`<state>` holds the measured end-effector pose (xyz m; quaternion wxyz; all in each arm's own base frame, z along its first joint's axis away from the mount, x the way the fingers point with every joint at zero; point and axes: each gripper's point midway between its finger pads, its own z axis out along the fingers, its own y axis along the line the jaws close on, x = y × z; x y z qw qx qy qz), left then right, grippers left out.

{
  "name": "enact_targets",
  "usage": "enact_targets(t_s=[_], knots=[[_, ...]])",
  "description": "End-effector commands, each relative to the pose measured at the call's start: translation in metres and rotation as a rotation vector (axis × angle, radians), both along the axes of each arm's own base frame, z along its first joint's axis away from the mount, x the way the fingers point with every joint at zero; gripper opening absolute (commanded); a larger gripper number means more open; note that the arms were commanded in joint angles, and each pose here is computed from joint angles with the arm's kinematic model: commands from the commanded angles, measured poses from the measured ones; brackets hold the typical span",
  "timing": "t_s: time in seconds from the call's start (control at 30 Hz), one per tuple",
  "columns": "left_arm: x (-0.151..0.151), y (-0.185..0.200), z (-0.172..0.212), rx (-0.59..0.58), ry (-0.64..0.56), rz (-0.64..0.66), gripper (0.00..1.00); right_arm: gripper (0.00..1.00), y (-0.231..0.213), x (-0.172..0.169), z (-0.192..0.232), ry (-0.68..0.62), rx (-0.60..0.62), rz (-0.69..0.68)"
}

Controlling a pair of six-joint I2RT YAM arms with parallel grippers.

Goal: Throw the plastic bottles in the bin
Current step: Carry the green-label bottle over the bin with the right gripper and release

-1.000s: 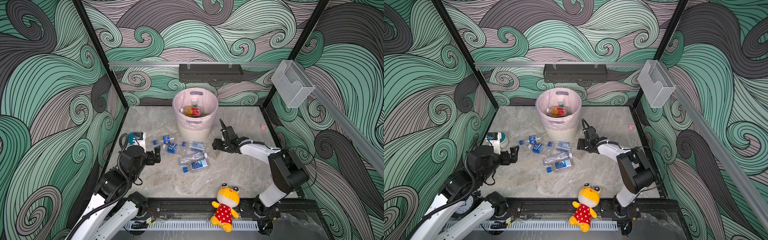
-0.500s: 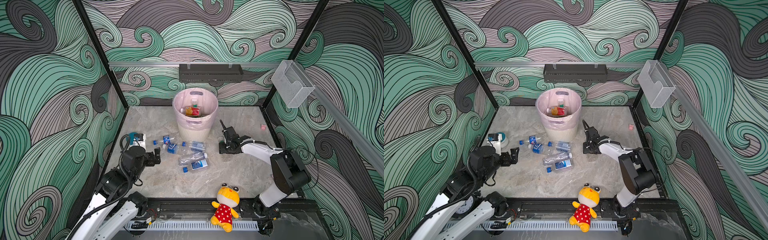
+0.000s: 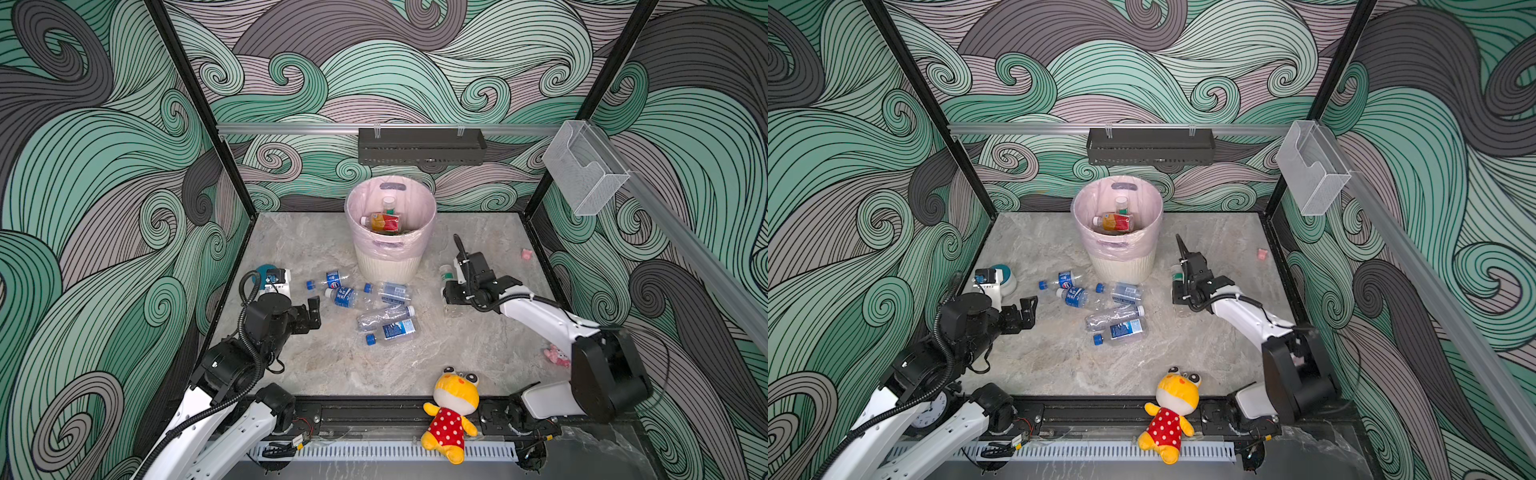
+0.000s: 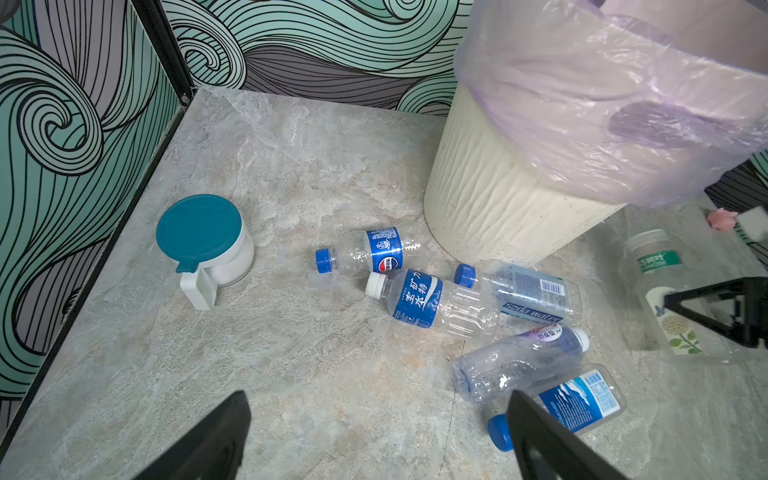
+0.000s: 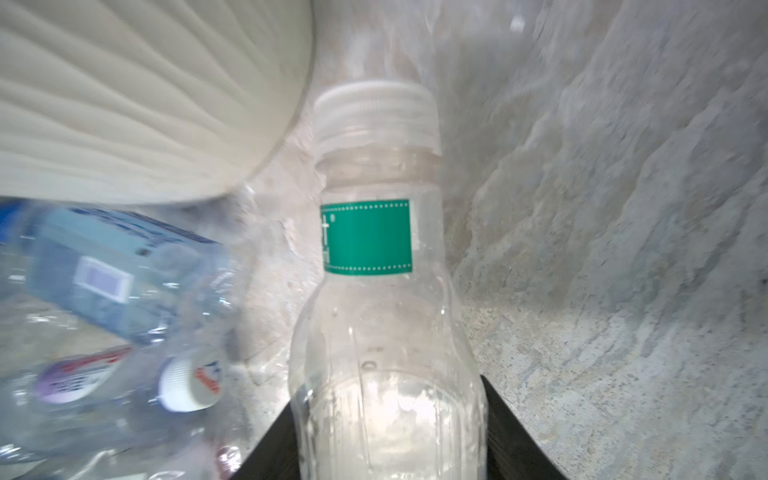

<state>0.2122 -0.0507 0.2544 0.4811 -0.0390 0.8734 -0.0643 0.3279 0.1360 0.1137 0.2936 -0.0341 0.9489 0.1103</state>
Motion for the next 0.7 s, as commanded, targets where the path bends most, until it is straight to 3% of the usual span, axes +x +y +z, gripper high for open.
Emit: enact_targets(t_s=[0.0,0.37,0.67], knots=[[-0.004,0.007,0.004,-0.012,-0.001,0.031,0.98,0.46,0.009,0.003,0.056,-0.170,0.103,0.058],[-0.004,0.004,0.000,-0.010,0.003,0.016,0.98,0.44,0.049,-0.022,0.205,-0.516,0.340,0.338],[-0.008,0.006,0.002,-0.023,-0.008,0.015,0.98,0.42,0.086,0.001,0.285,-0.650,0.420,0.437]])
